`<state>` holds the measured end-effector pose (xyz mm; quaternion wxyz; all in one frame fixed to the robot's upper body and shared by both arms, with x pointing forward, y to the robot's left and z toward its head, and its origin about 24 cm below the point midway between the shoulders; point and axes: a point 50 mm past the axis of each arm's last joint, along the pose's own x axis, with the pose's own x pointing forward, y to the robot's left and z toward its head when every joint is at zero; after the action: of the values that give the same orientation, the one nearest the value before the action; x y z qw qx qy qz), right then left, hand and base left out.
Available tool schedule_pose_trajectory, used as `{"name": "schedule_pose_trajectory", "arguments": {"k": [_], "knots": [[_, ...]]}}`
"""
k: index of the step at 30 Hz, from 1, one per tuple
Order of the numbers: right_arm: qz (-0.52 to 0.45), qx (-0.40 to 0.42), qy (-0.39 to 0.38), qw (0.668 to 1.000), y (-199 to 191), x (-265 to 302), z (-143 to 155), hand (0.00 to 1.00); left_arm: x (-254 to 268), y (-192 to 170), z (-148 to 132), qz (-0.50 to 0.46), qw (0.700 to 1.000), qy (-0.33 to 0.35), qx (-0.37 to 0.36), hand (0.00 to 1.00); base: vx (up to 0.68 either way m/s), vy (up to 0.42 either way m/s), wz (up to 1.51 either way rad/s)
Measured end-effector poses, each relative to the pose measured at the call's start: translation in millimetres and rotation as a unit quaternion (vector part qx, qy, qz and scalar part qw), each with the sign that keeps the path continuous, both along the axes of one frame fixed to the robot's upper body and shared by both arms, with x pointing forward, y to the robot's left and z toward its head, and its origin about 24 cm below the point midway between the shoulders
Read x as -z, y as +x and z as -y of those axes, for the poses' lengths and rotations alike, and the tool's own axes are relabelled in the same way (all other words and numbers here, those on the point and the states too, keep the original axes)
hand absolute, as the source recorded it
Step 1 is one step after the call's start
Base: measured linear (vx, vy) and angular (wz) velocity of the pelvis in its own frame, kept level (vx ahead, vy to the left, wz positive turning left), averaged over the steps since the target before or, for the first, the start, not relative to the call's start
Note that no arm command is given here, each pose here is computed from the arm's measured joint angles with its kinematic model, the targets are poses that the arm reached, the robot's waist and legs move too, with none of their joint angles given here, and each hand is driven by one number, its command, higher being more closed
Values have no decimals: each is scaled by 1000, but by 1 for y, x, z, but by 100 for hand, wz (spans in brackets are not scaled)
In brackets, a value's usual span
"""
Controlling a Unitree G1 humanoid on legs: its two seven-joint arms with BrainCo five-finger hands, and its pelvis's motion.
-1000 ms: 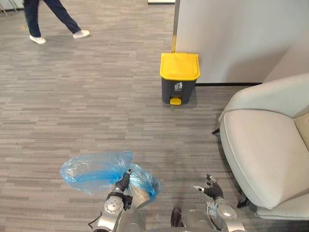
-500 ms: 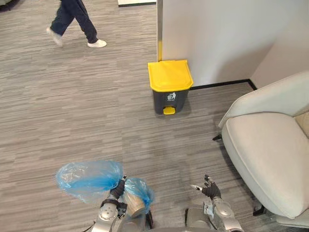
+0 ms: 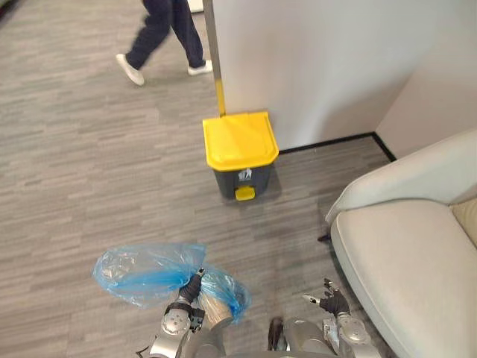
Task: Gather rubbish on tea table into small bin, then transfer packed bag to large trash can.
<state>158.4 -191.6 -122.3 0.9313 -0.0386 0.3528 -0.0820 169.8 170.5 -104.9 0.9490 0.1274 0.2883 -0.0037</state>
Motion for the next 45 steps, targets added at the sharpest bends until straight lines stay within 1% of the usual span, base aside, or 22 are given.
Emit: {"name": "schedule_pose_trajectory", "arguments": {"k": [5, 7, 9, 13, 17, 21, 23, 25, 26, 28, 31, 33, 37, 42, 45], "knots": [[5, 12, 13, 1000, 5, -1, -3, 0, -1, 1, 1, 2, 1000, -3, -1, 100, 289, 135, -24], [5, 22, 4, 1000, 4, -1, 6, 0, -1, 2, 4, 3, 1000, -7, -1, 100, 321, 249, -24], [-1, 19, 13, 1000, 5, 1, -1, 0, 0, 2, -4, 1, 1000, 2, -9, 100, 312, 250, -12], [4, 14, 11, 1000, 9, -1, -1, 0, 2, -2, -6, -5, 1000, -3, -17, 100, 290, 248, -21], [-11, 7, 10, 1000, 3, 4, -4, 0, 3, -6, -11, -13, 1000, 11, -5, 100, 349, 138, -8], [-13, -1, 3, 1000, 3, 4, -2, 0, 1, -4, -19, -10, 1000, 23, -7, 100, 373, -76, 21], [-13, -1, 2, 1000, 2, 4, -2, 0, 1, -3, -18, -10, 1000, 20, -8, 100, 416, -185, 42], [-21, 1, 3, 1000, -4, 6, -2, 0, 1, -4, -22, -11, 1000, 24, -11, 100, 450, -196, 41], [-33, 2, -5, 999, -8, 9, 3, 0, 6, -4, -15, -22, 1000, 14, -11, 100, 411, -169, 21], [-26, 7, -7, 1000, -3, 6, 6, 0, 5, 0, -11, -16, 1000, 10, -9, 100, 354, -161, 20], [-37, 20, -10, 999, -12, 9, 13, 0, 0, 11, -4, -1, 1000, 2, -4, 100, 279, -181, 61], [-51, 25, -5, 998, -25, 13, 10, 0, 1, 10, 1, -1, 1000, -8, -6, 100, 140, -74, 39], [-49, 46, 3, 998, -26, 13, 14, 0, 4, 3, 8, -11, 1000, -20, -8, 100, 74, 30, 5], [-59, 61, 10, 996, -30, 16, 14, 0, 7, 0, -2, -20, 1000, -5, -9, 100, 75, 125, -2], [-66, 66, 7, 996, -34, 18, 17, 0, 14, -9, -9, -45, 999, 7, -10, 100, 48, 87, 1]]}}
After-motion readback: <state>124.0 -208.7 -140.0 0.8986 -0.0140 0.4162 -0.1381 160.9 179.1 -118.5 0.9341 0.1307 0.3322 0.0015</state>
